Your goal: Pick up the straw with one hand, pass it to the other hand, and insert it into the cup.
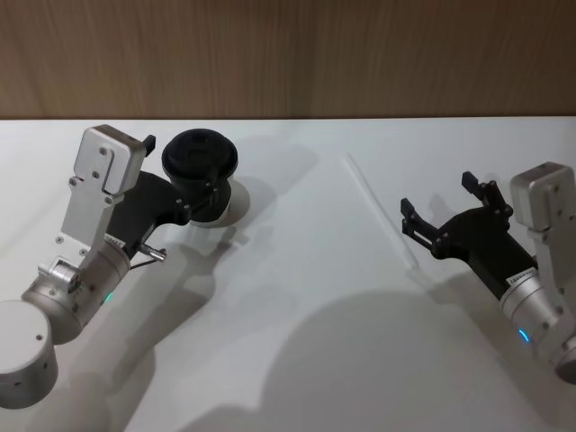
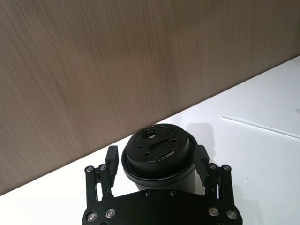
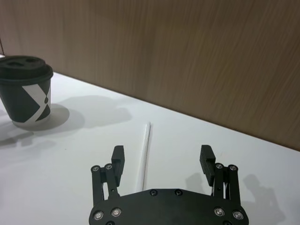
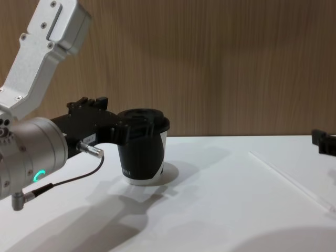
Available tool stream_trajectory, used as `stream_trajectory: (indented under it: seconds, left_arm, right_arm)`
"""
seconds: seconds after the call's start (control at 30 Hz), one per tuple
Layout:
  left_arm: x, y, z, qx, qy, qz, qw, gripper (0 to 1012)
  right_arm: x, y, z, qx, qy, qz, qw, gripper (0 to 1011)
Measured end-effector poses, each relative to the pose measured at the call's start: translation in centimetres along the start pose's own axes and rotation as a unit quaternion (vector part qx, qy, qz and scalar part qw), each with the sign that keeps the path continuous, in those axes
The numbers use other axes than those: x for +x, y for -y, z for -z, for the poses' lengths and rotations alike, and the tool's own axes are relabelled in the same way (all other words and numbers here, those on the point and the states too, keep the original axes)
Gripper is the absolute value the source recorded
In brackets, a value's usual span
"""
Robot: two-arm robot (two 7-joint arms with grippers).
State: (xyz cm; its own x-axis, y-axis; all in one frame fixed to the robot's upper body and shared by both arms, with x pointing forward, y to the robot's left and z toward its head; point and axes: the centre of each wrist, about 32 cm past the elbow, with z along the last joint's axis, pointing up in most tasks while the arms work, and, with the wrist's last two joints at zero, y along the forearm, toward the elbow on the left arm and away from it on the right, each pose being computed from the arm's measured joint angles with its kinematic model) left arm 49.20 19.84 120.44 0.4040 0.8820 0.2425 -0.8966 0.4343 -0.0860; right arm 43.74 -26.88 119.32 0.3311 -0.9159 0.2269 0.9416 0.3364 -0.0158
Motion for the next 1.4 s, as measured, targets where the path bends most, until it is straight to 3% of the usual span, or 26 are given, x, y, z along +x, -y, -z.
stream_trajectory:
  seconds: [0.27, 0.8, 1.4]
  left_arm:
    - [0.00, 0.00, 0.00, 0.000, 0.000, 0.000, 1.0000, 1003]
    - [0.00, 0.00, 0.00, 0.000, 0.000, 0.000, 1.0000, 1003]
    - [0.00, 0.00, 0.00, 0.000, 0.000, 0.000, 1.0000, 1003]
  right_arm:
    - [0.7, 0.4, -0.1, -0.025, 0.005, -0.014, 0.9996, 1001]
    - [1.7, 0.0, -1.3, -0.086, -0.022, -0.023, 0.9957, 1001]
    - [1.7, -1.1, -1.4, -0.127, -0.031, -0.031, 0.9910, 1001]
